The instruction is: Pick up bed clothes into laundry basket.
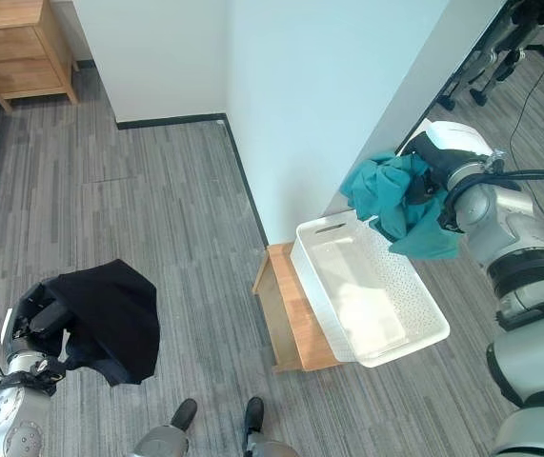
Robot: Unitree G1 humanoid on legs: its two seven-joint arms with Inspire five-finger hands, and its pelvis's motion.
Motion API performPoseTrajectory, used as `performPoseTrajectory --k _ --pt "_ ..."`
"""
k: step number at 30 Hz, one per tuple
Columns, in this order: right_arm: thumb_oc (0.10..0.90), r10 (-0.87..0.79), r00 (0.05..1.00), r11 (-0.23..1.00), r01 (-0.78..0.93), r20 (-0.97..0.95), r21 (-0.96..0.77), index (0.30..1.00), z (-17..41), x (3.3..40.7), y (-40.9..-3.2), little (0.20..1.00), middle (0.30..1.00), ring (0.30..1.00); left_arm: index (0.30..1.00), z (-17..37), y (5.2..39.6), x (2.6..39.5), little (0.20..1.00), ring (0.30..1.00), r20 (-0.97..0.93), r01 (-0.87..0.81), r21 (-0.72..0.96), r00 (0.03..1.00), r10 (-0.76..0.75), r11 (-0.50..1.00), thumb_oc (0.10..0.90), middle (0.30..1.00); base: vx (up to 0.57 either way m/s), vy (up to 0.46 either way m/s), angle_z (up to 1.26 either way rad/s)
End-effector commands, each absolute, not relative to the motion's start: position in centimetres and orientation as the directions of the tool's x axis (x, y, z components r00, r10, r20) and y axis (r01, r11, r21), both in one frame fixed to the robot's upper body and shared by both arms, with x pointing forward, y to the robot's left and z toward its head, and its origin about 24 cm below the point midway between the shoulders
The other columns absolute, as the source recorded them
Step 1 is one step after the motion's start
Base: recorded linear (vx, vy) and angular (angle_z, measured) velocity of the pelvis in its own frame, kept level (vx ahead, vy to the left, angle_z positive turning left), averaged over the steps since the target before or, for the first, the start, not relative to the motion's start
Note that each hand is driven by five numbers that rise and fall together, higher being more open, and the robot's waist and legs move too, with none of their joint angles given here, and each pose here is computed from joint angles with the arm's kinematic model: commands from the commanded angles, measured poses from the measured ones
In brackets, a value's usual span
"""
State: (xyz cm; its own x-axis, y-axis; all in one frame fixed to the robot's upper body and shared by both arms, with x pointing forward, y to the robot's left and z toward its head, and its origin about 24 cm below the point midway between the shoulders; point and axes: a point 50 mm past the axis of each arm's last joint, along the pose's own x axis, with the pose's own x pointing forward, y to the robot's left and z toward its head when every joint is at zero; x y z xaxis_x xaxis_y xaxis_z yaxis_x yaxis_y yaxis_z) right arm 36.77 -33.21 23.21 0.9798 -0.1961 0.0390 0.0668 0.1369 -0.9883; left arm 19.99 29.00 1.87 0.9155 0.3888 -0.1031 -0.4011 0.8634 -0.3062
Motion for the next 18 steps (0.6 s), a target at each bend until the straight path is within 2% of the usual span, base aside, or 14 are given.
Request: performPoseTrajectory --k 1,9,18 --pt "0.400 -0.240 0.947 0.065 0.237 0.215 -0.969 0.300 27.5 36.9 -33.5 0.300 0.300 0.300 0.300 9.2 30.0 21.7 0.300 0.300 0.242 -0.259 -0.247 0.917 0.318 0.934 0.400 0.300 0.01 -0.033 -0.01" --pt "0.400 -0.244 0.958 0.092 0.178 0.151 -0.980 0.300 24.5 36.8 -33.7 0.300 0.300 0.300 0.300 8.2 30.1 21.5 0.300 0.300 0.198 -0.293 -0.243 0.918 0.343 0.925 0.400 0.300 0.02 -0.020 0.01" --pt "0.400 -0.311 0.946 0.133 0.139 0.092 -0.981 0.300 21.7 35.5 -35.7 0.300 0.300 0.300 0.300 8.5 29.5 22.0 0.300 0.300 0.214 -0.263 -0.248 0.924 0.318 0.932 0.400 0.300 0.01 -0.011 -0.12"
